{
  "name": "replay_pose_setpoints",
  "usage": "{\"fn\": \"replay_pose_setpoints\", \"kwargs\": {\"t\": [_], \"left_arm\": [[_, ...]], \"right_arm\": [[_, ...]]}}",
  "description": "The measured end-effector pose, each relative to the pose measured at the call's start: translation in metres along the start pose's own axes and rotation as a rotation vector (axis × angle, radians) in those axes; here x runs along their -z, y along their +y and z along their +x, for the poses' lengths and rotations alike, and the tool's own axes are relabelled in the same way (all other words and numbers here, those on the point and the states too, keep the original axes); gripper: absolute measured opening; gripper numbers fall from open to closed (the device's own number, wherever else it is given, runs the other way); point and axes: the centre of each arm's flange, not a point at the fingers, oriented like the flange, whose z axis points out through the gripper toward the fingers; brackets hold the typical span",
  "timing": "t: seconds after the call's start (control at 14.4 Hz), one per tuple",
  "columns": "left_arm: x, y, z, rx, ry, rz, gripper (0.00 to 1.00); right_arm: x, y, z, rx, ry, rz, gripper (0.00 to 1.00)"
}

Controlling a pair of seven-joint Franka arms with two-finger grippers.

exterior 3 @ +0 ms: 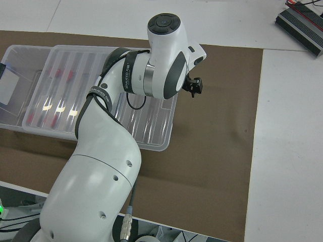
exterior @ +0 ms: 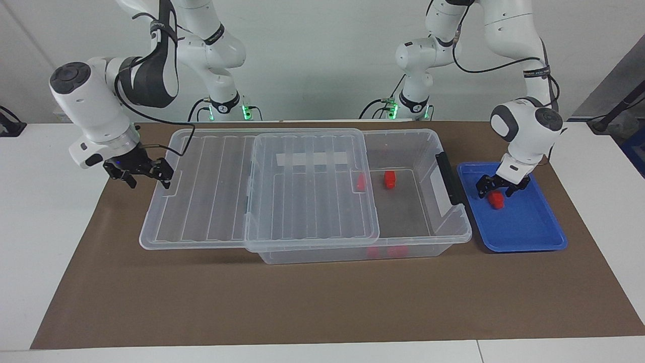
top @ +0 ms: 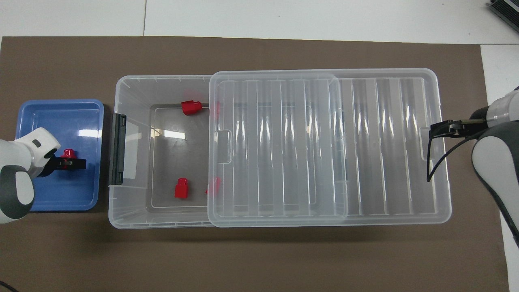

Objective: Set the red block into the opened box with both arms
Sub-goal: 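Grasp the red block with the left gripper while the right gripper withdraws, then carry the red block from the blue tray over the open box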

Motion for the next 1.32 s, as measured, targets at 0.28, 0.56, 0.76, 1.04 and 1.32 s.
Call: {"fn": "replay_pose_setpoints", "kwargs": {"t": [0.28,0.56,0.76,1.04,1.32], "left_arm": [[-0.001,0.0,-0.001,-0.002,-0.003,-0.001,0.72],[0.001,0.001,-0.001,-0.006,-0.005,-0.002,0.34],[0.01,-0.001,0.005,-0.011,-0.041,-0.011,0.34],[0.064,-0.005,0.029,-0.016,-0.102,-0.028,0.34],[0.136,0.004,0.047,0.0,-0.148,-0.04,0.34]], "right_arm": [[0.043,-0.03,-0.023,-0.043,0.007,0.004,0.99],[0.089,-0.03,-0.033,-0.049,0.032,0.006,0.99],[0.128,-0.029,-0.036,-0.049,0.031,0.006,0.99],[0.164,-0.029,-0.032,-0.058,0.009,0.003,0.99],[0.164,-0.029,-0.022,-0.063,-0.002,0.001,1.0]]}}
